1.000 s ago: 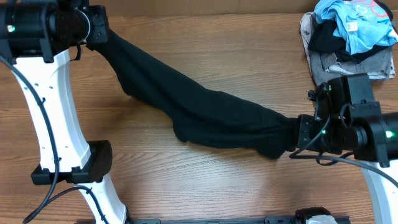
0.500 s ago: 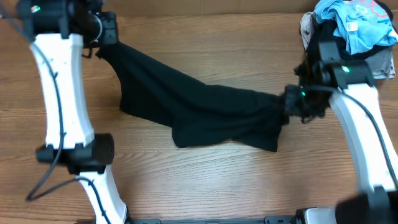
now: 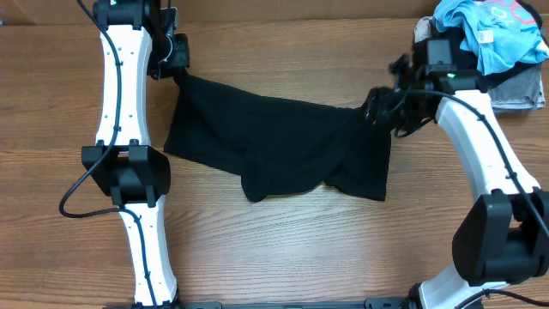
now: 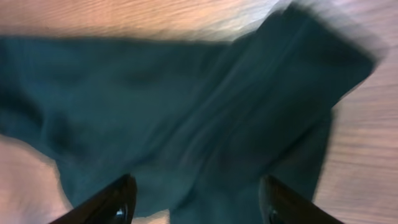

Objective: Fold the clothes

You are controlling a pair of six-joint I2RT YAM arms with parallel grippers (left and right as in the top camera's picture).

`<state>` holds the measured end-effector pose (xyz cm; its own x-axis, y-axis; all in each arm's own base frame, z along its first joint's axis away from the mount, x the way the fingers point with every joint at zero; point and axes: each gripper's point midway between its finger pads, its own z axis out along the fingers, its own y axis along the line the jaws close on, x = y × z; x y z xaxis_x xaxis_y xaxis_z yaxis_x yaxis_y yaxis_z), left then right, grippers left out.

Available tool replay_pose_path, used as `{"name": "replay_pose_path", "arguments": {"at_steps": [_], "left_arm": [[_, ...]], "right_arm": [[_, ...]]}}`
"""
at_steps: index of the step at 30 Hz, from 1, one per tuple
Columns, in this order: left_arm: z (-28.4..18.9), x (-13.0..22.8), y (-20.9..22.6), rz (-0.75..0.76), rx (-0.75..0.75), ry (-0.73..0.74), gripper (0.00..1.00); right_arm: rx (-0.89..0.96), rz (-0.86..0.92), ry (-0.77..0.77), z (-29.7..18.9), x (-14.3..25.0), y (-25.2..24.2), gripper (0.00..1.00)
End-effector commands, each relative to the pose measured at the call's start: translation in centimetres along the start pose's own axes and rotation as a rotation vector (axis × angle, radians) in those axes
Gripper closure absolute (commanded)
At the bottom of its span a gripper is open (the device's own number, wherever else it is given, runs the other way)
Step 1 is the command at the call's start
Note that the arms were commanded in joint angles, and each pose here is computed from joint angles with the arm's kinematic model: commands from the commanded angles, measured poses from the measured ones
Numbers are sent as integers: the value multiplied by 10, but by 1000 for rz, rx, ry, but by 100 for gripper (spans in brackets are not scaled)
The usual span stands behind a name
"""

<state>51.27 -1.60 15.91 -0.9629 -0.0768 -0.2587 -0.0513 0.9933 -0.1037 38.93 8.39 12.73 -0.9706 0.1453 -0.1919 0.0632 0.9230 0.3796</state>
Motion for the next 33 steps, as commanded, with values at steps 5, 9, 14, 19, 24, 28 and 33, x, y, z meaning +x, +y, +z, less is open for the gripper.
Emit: {"name": "replay_pose_path", "arguments": {"at_steps": [5, 9, 14, 19, 24, 28, 33], "left_arm": [[-1, -7, -10, 0, 25, -29, 96], [-1, -6, -10, 0, 25, -28, 96], [-1, -6, -10, 0, 25, -26, 96], [-1, -5, -10, -1, 24, -23, 96], [-1, -5, -10, -1, 24, -24, 96], [-1, -5, -10, -1, 25, -23, 96], [-1, -5, -10, -1, 24, -23, 96]], "right_arm": [[-52, -148, 194, 22, 76, 70, 33], [108, -89, 212, 53, 108, 66, 33], [145, -102, 214, 88, 140, 69, 32], [135, -132, 211, 101, 151, 69, 31], [128, -185, 196, 103, 146, 70, 31], [119, -244, 183, 112, 141, 71, 31], [122, -254, 188, 120, 141, 69, 41]]}}
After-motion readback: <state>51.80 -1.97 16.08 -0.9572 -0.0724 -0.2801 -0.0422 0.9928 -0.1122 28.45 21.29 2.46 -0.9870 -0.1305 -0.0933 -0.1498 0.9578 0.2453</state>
